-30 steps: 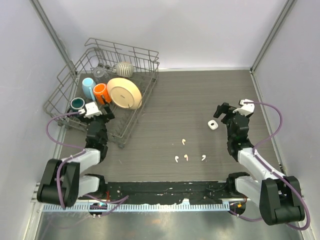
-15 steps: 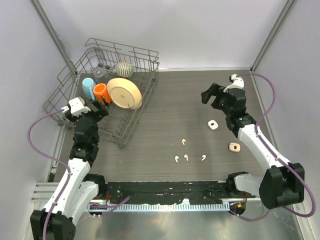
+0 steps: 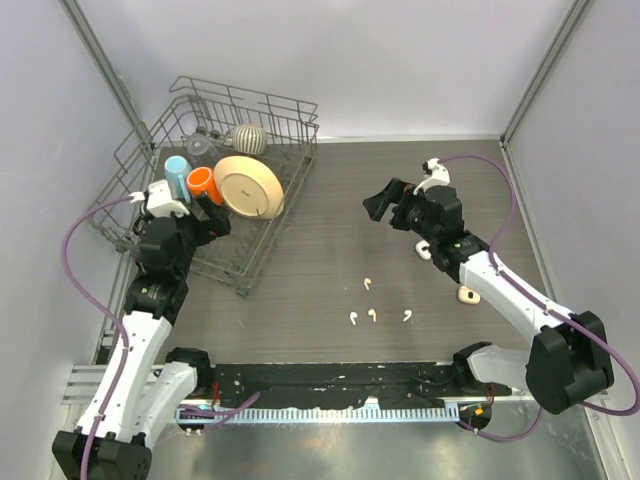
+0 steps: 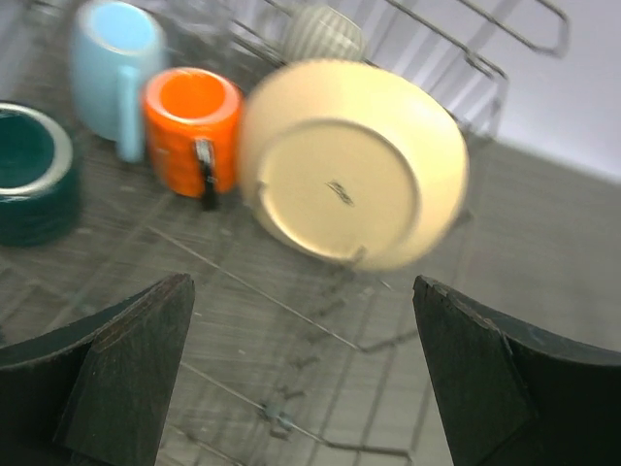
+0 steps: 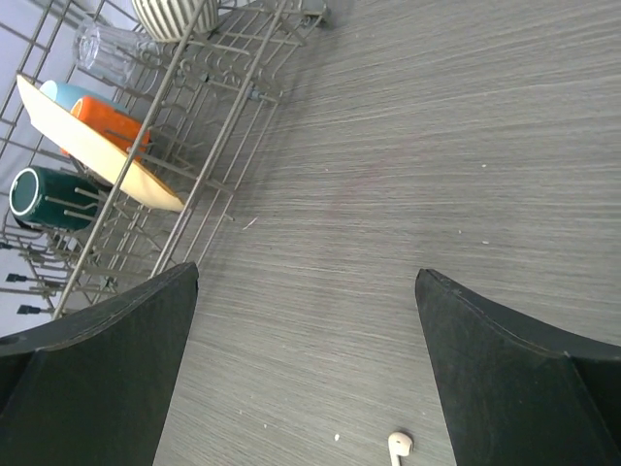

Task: Insert the wireless bluetooth earbuds into the charging case
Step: Move the distractor to the center of the board.

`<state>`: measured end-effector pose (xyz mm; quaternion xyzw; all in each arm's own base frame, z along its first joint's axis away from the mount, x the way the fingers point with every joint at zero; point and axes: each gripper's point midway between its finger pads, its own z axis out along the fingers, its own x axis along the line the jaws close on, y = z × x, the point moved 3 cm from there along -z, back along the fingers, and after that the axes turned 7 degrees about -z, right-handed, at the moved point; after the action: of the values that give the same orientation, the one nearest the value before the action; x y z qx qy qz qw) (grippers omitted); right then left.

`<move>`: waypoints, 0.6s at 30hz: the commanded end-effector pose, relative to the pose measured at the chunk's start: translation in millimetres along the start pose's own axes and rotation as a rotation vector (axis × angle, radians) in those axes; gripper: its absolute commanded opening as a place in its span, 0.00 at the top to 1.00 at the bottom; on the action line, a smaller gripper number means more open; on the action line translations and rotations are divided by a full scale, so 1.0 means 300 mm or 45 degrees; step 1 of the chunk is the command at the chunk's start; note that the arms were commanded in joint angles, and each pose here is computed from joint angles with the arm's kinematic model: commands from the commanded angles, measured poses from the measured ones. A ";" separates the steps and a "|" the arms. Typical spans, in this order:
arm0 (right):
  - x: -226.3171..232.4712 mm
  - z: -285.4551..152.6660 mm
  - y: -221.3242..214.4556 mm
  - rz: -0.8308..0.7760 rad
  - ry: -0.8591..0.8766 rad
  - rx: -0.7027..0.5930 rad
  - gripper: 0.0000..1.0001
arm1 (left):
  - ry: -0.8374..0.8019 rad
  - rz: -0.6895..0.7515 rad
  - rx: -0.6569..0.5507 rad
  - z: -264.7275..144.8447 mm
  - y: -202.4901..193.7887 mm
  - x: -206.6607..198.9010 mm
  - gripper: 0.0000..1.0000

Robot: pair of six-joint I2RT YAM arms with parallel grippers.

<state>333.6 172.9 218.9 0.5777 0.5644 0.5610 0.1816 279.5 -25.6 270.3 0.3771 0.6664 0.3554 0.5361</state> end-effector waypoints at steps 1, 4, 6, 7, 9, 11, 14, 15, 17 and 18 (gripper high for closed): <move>-0.001 -0.038 0.080 0.080 -0.043 -0.175 0.00 | -0.415 0.057 0.217 -0.029 -0.042 -0.167 0.00; -0.013 -0.060 0.090 0.041 -0.077 -0.182 0.00 | -0.574 0.059 0.437 -0.015 -0.116 -0.231 0.00; -0.042 -0.068 0.112 0.008 -0.168 -0.199 0.00 | -0.666 0.031 0.585 -0.002 -0.182 -0.266 0.07; -0.081 -0.078 0.096 -0.005 -0.246 -0.153 0.00 | -0.669 0.028 0.623 0.001 -0.204 -0.270 0.08; -0.107 -0.087 0.124 -0.021 -0.294 -0.142 0.00 | -0.650 0.064 0.663 0.008 -0.245 -0.275 0.08; -0.152 -0.102 0.132 -0.015 -0.341 -0.116 0.00 | -0.658 0.082 0.700 -0.002 -0.277 -0.281 0.06; -0.216 -0.132 0.139 0.022 -0.408 -0.110 0.00 | -0.640 0.106 0.785 -0.024 -0.333 -0.283 0.09; -0.236 -0.141 0.139 0.034 -0.426 -0.113 0.00 | -0.638 0.107 0.795 -0.033 -0.345 -0.287 0.09; -0.270 -0.166 0.139 0.056 -0.465 -0.137 0.00 | -0.691 0.113 0.847 -0.069 -0.390 -0.323 0.08; -0.304 -0.182 0.147 0.076 -0.503 -0.156 0.00 | -0.688 0.105 0.867 -0.078 -0.407 -0.331 0.08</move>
<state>336.4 87.3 218.5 0.6681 0.5005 0.4777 0.2738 272.7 -149.6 213.5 0.6167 0.5861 0.0578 0.5223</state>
